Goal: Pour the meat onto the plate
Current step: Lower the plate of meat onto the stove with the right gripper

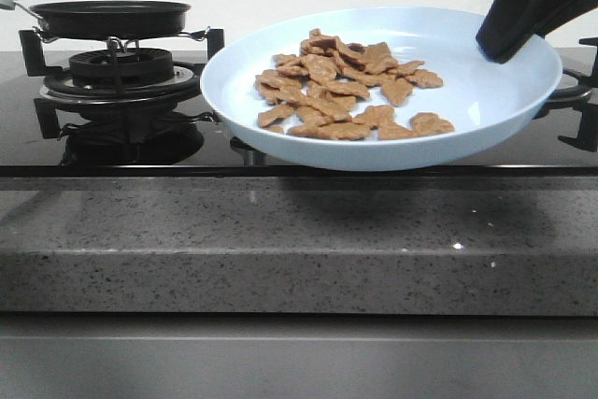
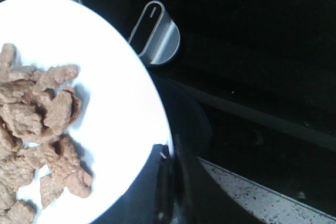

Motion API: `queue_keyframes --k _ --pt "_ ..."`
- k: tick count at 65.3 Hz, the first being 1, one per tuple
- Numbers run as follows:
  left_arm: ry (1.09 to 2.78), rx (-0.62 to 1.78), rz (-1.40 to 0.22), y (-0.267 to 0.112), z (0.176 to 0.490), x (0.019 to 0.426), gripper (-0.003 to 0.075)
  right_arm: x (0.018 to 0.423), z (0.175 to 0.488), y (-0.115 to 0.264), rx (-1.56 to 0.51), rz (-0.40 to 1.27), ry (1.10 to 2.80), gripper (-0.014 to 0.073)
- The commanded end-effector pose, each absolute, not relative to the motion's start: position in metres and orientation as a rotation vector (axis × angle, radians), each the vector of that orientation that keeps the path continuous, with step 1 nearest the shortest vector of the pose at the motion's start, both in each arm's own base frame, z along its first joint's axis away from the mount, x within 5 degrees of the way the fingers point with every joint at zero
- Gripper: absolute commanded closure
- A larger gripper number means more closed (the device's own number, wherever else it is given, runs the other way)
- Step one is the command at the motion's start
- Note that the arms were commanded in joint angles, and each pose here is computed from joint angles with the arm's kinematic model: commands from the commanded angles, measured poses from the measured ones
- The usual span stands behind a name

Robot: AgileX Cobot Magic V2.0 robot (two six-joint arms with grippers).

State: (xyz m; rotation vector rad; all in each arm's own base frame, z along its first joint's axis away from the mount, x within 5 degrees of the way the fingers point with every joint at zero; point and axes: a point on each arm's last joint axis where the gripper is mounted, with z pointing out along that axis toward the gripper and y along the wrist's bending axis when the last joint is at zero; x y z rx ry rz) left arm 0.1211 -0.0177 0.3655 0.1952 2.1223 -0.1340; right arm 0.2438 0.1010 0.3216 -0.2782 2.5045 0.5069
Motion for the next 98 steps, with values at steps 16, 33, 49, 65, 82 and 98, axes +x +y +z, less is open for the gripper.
queue_keyframes --k 16,33,49,65,82,98 --pt "2.029 0.172 -0.157 -0.019 0.379 0.123 0.0121 0.245 0.344 0.102 -0.253 0.534 2.355 0.0663" --pt "2.029 0.172 -0.157 -0.019 0.379 0.123 0.0121 0.260 0.379 0.105 -0.343 0.492 2.258 0.0663" --pt "2.029 0.171 -0.157 -0.019 0.379 0.123 0.0121 0.307 0.410 0.107 -0.323 0.487 2.242 0.0663" --pt "2.028 0.171 -0.157 -0.019 0.379 0.123 0.0121 0.365 0.404 0.099 -0.236 0.502 2.255 0.0663" --pt "2.026 0.171 -0.157 -0.019 0.379 0.123 0.0121 0.415 0.379 0.105 -0.208 0.533 2.286 0.0663" --pt "2.025 0.170 -0.157 -0.019 0.379 0.123 0.0121 0.445 0.346 0.111 -0.194 0.540 2.335 0.0663"
